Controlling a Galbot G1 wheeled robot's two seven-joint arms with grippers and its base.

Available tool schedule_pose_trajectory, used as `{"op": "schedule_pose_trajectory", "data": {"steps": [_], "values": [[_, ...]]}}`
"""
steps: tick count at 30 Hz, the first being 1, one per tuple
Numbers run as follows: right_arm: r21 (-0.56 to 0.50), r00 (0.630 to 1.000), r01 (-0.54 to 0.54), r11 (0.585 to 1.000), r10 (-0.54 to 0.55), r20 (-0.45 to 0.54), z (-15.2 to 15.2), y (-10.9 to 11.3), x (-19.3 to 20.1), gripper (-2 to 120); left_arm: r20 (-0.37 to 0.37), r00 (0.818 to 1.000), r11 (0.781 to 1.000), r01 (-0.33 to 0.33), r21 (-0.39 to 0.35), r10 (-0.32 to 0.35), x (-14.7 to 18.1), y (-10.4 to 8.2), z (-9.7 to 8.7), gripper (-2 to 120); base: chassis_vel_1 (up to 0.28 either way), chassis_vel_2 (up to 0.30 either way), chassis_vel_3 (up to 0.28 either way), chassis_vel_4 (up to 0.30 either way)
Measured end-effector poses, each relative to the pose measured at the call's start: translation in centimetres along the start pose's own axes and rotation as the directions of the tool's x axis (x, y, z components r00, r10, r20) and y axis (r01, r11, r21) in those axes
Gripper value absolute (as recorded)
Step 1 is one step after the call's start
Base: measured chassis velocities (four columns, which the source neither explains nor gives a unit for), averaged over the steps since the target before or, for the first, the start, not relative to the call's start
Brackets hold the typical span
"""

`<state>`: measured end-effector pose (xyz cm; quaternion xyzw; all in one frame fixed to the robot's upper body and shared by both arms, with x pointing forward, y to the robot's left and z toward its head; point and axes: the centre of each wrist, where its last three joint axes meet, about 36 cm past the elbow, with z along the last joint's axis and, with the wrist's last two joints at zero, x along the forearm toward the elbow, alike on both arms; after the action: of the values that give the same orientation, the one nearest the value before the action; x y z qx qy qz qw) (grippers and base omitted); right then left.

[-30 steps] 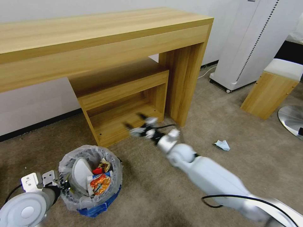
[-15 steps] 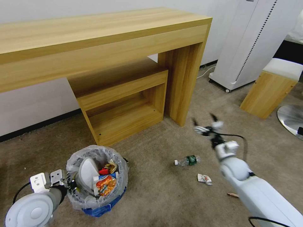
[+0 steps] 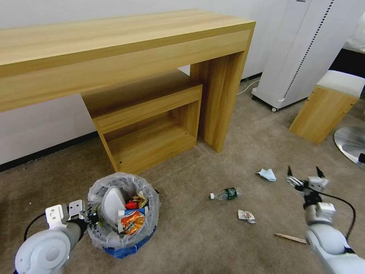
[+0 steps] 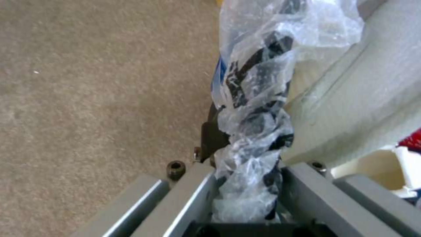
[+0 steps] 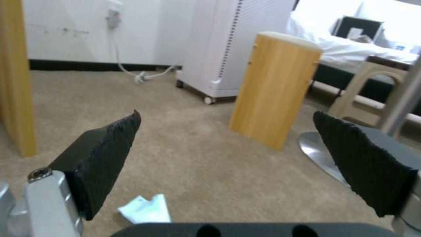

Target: Pick up the trash bin and place the garbage on the floor into it.

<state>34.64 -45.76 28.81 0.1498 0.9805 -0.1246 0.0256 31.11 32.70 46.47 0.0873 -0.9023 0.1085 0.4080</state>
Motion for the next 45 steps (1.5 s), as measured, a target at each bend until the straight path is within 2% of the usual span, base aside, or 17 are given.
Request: {"op": "schedule_pose_trajectory", "data": {"steps": [4, 13, 17, 20, 21, 24, 28, 45], "values": [[-0.019, 1.0, -0.02, 1.0, 0.02, 0.014, 1.0, -0.5, 1.7, 100, -0.001, 1.0, 1.0, -0.021, -0.01, 0.021, -0.1, -0.4, -0.4, 0, 0.0, 0.0, 0.0, 0.0], [-0.044, 0.999, -0.014, 0.999, 0.016, 0.041, 0.3, 0.1, 1.6, 100, -0.009, 1.0, 1.0, -0.025, -0.006, 0.025, -0.1, -0.8, -0.6, 0, 0.0, 0.0, 0.0, 0.0], [-0.069, 0.999, 0.016, 0.997, -0.013, 0.05, 0.1, 1.5, 1.2, 100, -0.01, 1.0, 1.0, -0.02, -0.001, 0.02, 0.2, -0.5, -0.4, 0, 0.0, 0.0, 0.0, 0.0], [-0.102, 0.998, 0.041, 0.994, -0.036, 0.049, -0.1, 3.8, 1.4, 100, 0.0, 1.0, 1.0, -0.015, 0.001, 0.015, 0.8, -0.3, -0.5, 0, 0.0, 0.0, 0.0, 0.0], [-0.102, 0.998, 0.041, 0.994, -0.036, 0.049, -0.1, 3.8, 1.4, 100, 0.0, 1.0, 1.0, -0.015, 0.001, 0.015, 0.8, -0.3, -0.5, 0, 0.0, 0.0, 0.0, 0.0], [-0.128, 0.998, 0.06, 0.99, -0.054, 0.045, -0.5, 5.9, 1.5, 100, 0.006, 1.0, 1.0, -0.014, -0.003, 0.014, 1.3, -0.3, -0.6, 0, 0.0, 0.0, 0.0, 0.0], [-0.138, 0.996, 0.074, 0.988, -0.067, 0.054, -1.0, 6.9, 1.4, 100, 0.003, 1.0, 1.0, -0.016, -0.001, 0.016, 1.4, -0.3, -0.4, 0, 0.0, 0.0, 0.0, 0.0], [-0.14, 0.995, 0.089, 0.986, -0.082, 0.055, -1.1, 6.4, 1.6, 100, -0.006, 1.0, 1.0, -0.01, 0.004, 0.01, 1.3, -0.4, 0.1, 0, -0.033, -0.038, 0.031, 0.034]]}}
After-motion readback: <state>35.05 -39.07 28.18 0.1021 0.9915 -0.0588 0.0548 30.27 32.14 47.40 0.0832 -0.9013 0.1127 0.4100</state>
